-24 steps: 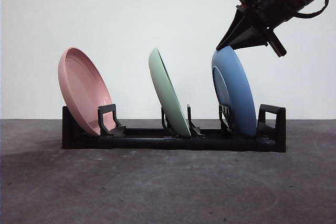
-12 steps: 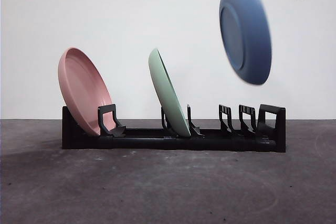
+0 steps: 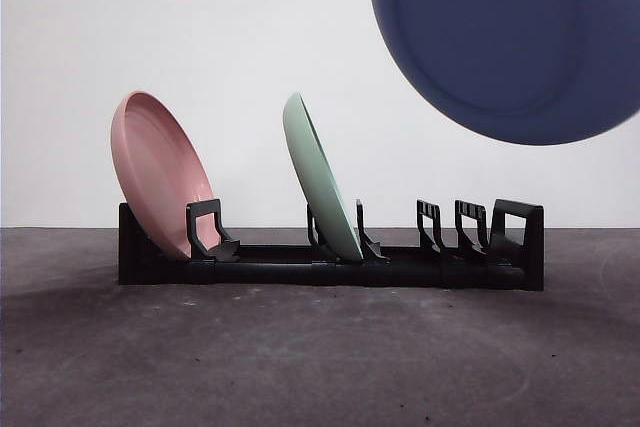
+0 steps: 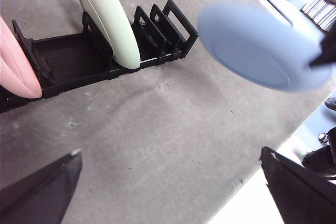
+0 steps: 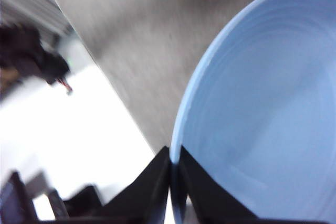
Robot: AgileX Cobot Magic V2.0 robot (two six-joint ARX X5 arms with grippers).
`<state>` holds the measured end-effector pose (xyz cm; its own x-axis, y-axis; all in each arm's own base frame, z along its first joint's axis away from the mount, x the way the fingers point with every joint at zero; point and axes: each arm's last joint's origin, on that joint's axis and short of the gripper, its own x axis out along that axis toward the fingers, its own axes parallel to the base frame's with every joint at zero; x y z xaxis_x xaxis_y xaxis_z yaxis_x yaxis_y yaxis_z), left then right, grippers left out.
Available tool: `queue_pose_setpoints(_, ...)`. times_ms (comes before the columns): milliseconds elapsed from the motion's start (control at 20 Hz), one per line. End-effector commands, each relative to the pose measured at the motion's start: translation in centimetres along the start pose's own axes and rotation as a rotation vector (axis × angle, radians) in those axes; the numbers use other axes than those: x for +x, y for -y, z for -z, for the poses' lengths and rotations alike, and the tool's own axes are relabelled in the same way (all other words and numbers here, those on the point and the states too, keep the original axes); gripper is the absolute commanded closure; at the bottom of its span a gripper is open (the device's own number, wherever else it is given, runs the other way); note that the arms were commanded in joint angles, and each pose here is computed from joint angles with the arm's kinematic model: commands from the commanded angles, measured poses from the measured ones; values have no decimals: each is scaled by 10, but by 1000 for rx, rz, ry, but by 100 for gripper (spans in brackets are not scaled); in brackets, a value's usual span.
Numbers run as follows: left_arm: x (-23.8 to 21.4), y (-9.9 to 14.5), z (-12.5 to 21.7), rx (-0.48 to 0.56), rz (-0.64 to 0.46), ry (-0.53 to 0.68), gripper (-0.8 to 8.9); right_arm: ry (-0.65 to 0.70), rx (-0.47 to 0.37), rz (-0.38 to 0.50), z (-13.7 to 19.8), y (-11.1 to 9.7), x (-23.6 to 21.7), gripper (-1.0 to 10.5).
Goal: Place the plate
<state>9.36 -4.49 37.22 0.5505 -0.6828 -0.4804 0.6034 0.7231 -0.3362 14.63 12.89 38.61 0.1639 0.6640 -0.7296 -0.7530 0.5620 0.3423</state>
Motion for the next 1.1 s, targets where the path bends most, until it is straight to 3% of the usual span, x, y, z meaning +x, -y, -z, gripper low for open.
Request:
queue_pose_setpoints(50, -3, 3, -5, 30, 9, 16, 251, -21, -86, 59, -2, -19, 7, 935)
queue_pose_setpoints(200, -3, 3, -5, 30, 9, 17, 251, -56, -176, 109, 7, -47, 38, 935)
queue_pose_setpoints(450, -2, 2, -5, 29, 9, 16, 251, -128, -246, 185, 39, -68, 116, 935)
queue_pose_setpoints(800, 0, 1, -6, 26, 9, 10, 251, -218, -406, 397, 68, -75, 217, 935)
queue_pose_setpoints(1000, 0, 1, -6, 25, 9, 9, 251, -293, -433, 513, 80, -67, 251, 935)
queue_pose_setpoints(1100, 0, 1, -6, 25, 9, 9, 251, -314, -436, 521, 83, -65, 257, 935)
